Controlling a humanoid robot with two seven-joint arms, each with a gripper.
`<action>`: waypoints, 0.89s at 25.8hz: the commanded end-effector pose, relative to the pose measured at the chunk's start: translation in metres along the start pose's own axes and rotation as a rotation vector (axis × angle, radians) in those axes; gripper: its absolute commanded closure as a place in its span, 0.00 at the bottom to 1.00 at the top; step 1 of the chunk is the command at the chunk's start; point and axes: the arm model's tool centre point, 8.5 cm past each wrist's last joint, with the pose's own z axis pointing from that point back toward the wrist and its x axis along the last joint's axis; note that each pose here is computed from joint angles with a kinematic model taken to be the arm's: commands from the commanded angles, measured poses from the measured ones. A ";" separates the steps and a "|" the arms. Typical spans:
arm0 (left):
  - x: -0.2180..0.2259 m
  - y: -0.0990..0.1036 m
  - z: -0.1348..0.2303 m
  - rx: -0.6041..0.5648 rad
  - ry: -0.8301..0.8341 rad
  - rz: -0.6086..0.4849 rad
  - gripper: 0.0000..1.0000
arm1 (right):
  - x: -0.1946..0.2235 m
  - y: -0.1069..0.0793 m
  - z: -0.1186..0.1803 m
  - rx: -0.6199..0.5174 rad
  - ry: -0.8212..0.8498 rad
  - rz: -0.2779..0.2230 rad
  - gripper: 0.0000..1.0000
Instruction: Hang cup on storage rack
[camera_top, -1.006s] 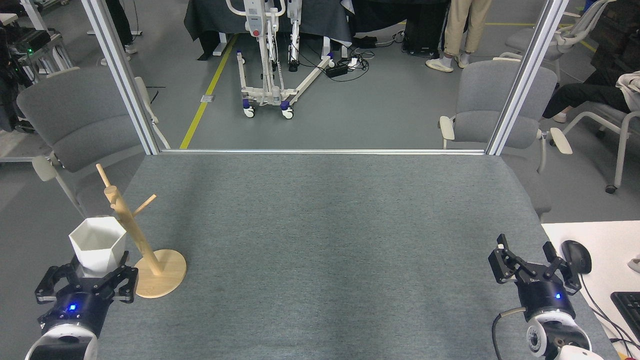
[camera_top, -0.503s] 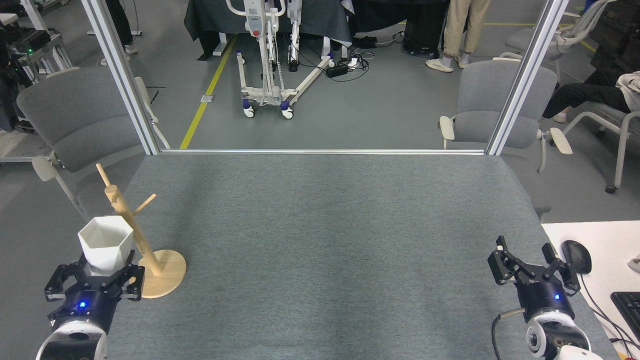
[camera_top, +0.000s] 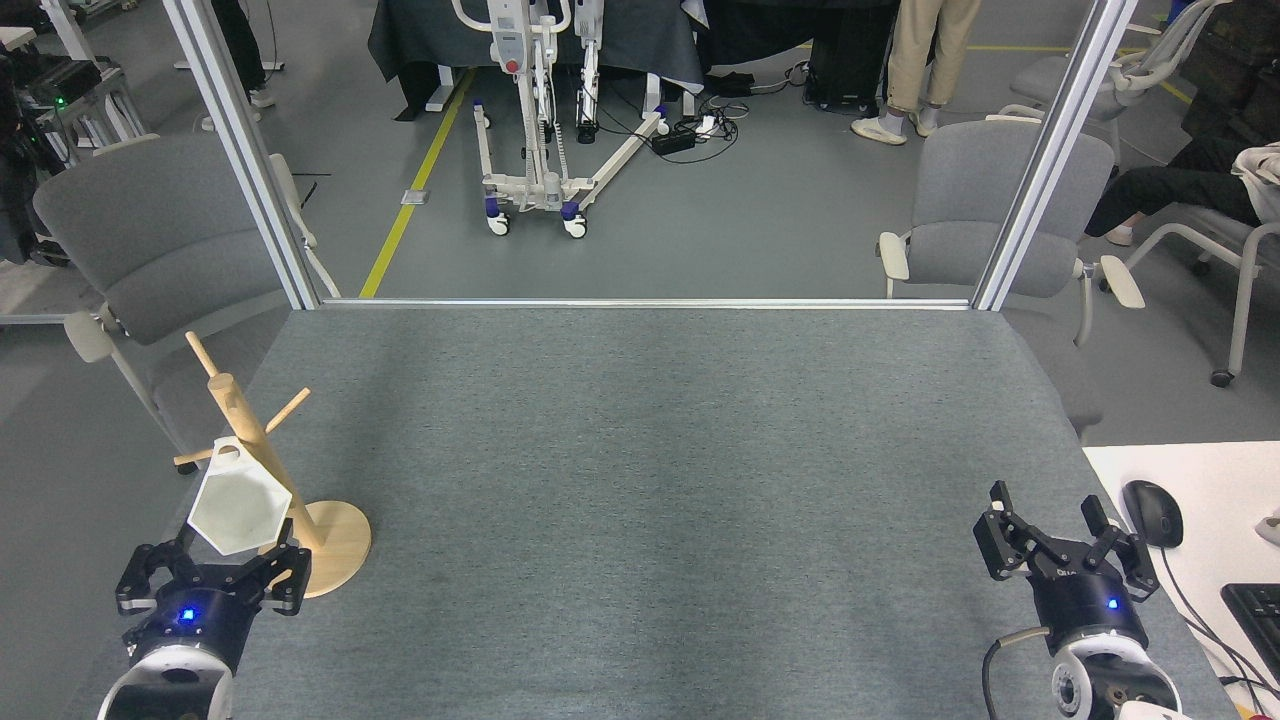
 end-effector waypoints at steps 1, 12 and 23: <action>0.006 -0.008 -0.002 -0.024 -0.017 0.002 0.07 | -0.002 0.001 0.001 0.004 0.001 -0.001 0.00; 0.040 -0.049 -0.007 -0.086 -0.080 0.055 0.03 | -0.001 0.014 0.002 0.043 0.002 0.025 0.00; 0.147 -0.015 0.005 0.085 -0.293 0.126 0.01 | 0.032 0.015 -0.013 0.064 -0.091 0.118 0.00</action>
